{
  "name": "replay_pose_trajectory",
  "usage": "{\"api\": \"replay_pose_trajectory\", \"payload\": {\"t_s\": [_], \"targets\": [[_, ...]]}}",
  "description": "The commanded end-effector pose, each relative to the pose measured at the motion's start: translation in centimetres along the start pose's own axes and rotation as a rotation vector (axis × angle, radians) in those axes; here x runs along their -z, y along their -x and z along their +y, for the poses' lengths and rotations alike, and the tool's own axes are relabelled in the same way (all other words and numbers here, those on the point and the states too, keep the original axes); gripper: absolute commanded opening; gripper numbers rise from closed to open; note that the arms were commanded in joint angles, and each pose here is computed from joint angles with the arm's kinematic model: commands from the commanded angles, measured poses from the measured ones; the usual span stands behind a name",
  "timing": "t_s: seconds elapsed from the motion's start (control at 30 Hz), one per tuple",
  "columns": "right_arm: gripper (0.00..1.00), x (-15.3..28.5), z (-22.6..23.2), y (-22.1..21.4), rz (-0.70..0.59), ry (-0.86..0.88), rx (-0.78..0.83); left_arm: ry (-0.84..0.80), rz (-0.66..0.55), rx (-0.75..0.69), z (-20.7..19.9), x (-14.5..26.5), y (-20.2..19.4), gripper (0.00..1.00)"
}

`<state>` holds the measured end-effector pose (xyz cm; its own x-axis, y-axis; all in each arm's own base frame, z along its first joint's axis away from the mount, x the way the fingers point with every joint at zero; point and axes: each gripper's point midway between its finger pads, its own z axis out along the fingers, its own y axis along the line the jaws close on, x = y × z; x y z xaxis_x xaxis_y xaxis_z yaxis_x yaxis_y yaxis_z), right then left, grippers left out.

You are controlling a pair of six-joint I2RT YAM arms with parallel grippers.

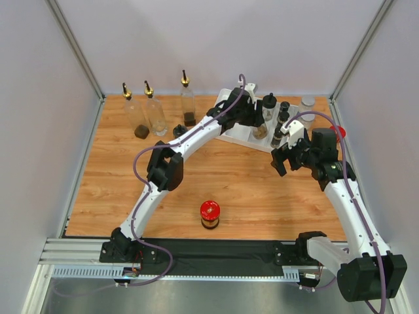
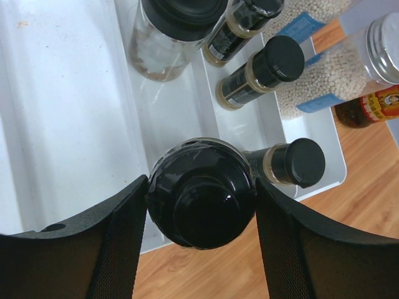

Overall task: Organize the condiment bottles
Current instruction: Place the bottle in the storage box.

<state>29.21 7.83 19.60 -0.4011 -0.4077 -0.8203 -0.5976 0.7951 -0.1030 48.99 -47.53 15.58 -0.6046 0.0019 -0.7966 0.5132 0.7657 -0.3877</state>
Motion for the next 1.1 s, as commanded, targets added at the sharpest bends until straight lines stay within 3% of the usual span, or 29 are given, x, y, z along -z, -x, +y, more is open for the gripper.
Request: {"api": "replay_pose_trajectory", "payload": {"t_s": [0.0,0.23,0.57,0.77,1.07], "targets": [[1.0,0.7,-0.8,1.9,-0.061,-0.044,0.016,-0.05,-0.124,-0.029,-2.4,0.7,4.0,0.14],[1.0,0.7,-0.9,1.8,-0.058,-0.044,0.015,-0.036,-0.091,-0.041,-2.2,0.1,2.5,0.45],[1.0,0.6,-1.0,1.7,-0.056,-0.048,0.019,-0.041,-0.074,-0.054,-2.7,0.5,1.9,0.74],[1.0,0.7,-1.0,1.8,-0.058,-0.051,0.021,-0.046,-0.082,-0.07,-3.0,1.4,2.6,0.82],[1.0,0.9,-1.0,1.8,-0.065,-0.048,0.016,-0.066,-0.096,-0.097,-3.9,3.0,3.7,0.85]]}}
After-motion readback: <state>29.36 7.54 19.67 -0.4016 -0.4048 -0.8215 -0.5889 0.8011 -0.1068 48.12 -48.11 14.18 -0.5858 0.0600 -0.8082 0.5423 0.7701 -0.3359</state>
